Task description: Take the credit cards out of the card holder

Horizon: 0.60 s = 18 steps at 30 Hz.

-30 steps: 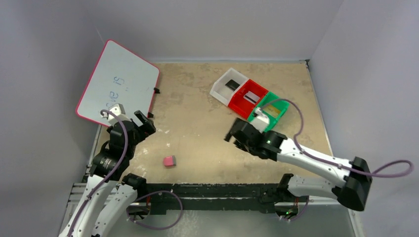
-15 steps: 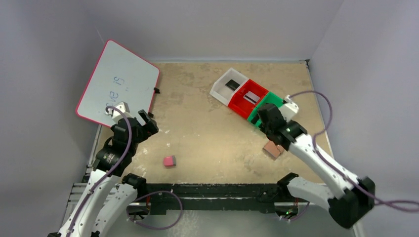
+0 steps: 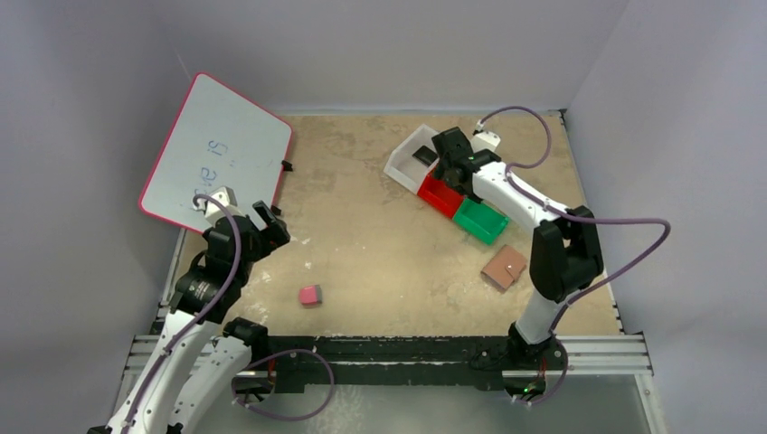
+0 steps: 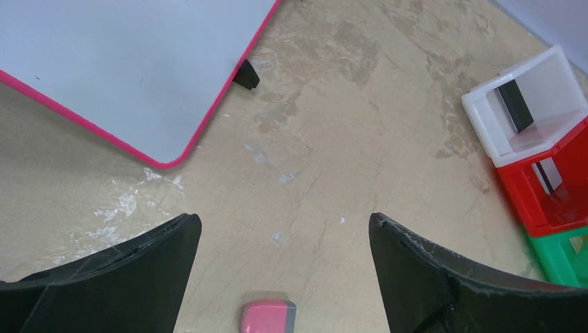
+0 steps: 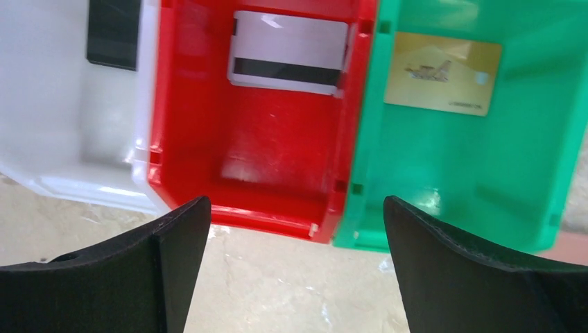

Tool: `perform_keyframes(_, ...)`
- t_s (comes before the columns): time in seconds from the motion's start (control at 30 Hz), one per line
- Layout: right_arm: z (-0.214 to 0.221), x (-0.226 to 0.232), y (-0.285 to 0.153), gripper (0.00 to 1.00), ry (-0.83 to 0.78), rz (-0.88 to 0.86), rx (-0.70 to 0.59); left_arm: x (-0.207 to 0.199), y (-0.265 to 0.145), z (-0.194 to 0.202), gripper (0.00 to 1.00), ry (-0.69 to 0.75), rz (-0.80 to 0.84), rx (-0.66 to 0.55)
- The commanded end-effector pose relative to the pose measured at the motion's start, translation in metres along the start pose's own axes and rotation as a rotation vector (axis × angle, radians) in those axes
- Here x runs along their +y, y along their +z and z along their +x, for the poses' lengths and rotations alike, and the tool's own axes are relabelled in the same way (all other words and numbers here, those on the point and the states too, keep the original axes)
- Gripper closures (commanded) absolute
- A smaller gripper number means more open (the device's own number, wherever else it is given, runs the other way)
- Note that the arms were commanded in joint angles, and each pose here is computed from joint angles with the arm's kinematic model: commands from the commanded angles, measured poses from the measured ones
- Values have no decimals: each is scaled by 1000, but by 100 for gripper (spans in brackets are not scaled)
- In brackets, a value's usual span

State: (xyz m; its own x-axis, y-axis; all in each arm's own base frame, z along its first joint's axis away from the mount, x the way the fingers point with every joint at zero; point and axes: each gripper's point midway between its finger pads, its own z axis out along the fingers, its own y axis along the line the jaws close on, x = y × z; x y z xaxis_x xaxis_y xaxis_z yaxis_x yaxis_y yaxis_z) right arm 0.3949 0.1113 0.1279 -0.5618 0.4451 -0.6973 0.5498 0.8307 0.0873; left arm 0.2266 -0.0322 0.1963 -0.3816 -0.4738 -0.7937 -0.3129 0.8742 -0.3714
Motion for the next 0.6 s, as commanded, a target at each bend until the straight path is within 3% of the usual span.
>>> perform_keyframes(0.0,-31,36,-8,6,3,-88,-50,-4,4,-5,9,-3,4,-16)
perform_keyframes(0.27,-29,73,20,8,-39,-104,-22,-1,2,-8,9,-13,-12,-31)
perform_keyframes(0.57,-16,88,47,18,-92,-102,-6,-1,-2,-11,9,-24,0,-47)
